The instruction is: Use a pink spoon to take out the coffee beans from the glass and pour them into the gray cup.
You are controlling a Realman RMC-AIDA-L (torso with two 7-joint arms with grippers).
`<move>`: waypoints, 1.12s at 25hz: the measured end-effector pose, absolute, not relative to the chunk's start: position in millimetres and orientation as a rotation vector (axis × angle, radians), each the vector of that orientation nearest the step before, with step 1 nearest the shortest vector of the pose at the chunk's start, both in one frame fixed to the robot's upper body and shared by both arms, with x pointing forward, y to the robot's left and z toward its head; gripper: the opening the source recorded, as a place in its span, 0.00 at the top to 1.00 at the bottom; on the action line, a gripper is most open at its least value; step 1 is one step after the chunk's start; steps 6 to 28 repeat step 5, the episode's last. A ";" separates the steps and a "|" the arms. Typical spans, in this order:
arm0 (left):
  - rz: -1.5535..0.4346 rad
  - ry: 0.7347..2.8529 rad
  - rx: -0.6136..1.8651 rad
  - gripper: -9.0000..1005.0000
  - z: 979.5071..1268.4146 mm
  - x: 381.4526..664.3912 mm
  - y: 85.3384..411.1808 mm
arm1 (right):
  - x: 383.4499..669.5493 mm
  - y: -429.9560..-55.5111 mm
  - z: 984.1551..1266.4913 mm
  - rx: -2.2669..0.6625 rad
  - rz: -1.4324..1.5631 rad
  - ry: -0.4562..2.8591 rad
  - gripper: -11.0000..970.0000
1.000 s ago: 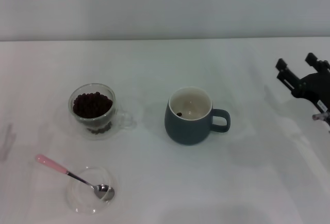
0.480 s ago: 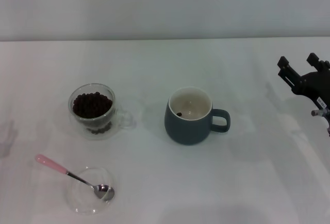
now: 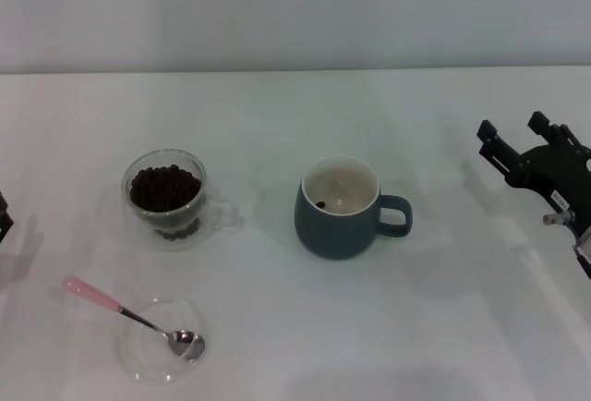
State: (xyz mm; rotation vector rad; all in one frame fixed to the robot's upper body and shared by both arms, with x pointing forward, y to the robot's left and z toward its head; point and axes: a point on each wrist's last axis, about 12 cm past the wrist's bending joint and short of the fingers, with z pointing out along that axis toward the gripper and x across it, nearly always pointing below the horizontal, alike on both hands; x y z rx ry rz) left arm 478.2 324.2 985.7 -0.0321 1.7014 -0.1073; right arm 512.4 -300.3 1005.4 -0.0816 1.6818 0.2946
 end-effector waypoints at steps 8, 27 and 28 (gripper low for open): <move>-0.104 1.702 -0.053 0.12 982.6 467.4 327.2 | 508.3 -300.7 1003.2 -0.039 0.339 1.693 0.12; -0.104 1.702 -0.053 0.12 982.6 467.4 327.2 | 508.3 -300.7 1003.2 -0.039 0.339 1.693 0.12; -0.104 1.702 -0.053 0.12 982.6 467.4 327.2 | 508.3 -300.7 1003.2 -0.039 0.339 1.693 0.12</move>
